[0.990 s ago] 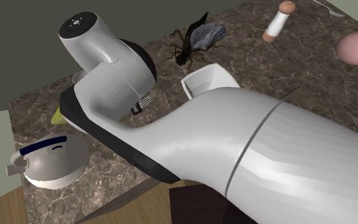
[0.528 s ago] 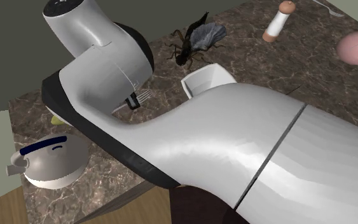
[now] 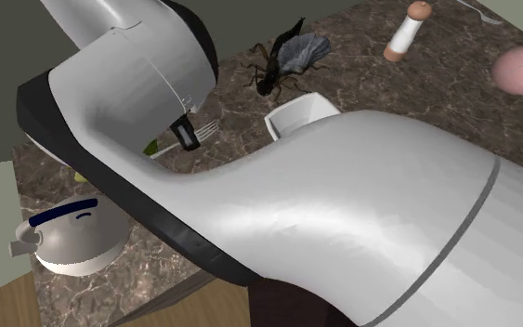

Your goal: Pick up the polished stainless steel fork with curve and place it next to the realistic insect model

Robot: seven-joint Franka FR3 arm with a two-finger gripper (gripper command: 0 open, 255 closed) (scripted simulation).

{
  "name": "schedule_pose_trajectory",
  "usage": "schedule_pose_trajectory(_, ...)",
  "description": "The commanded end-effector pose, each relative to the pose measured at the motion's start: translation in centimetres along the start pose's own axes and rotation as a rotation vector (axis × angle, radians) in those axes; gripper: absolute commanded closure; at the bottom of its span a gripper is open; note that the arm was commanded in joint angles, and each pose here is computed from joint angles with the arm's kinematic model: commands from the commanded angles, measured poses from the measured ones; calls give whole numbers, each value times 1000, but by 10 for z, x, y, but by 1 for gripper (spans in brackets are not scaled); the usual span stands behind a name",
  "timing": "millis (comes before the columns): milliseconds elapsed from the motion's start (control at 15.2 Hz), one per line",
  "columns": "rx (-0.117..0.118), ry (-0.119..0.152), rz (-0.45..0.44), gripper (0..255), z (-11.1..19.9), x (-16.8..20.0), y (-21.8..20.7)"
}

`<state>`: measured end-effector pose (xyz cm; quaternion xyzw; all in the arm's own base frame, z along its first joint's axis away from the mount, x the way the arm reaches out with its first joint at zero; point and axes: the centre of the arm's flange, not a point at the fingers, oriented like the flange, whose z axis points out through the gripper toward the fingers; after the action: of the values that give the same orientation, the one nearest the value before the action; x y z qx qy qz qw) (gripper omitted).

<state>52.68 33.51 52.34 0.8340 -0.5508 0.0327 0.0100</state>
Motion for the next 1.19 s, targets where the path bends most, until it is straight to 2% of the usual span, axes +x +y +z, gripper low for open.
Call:
schedule_pose_trajectory(0, 0, 0, 0, 255, -10, 0, 0)
schedule_pose_trajectory(132, -1, 0, 0, 255, -16, 0, 0)
schedule_pose_trajectory(792, 0, 0, 0, 255, -9, 92, -102)
schedule_pose_trajectory(1122, 0, 0, 0, 255, 17, 91, -101)
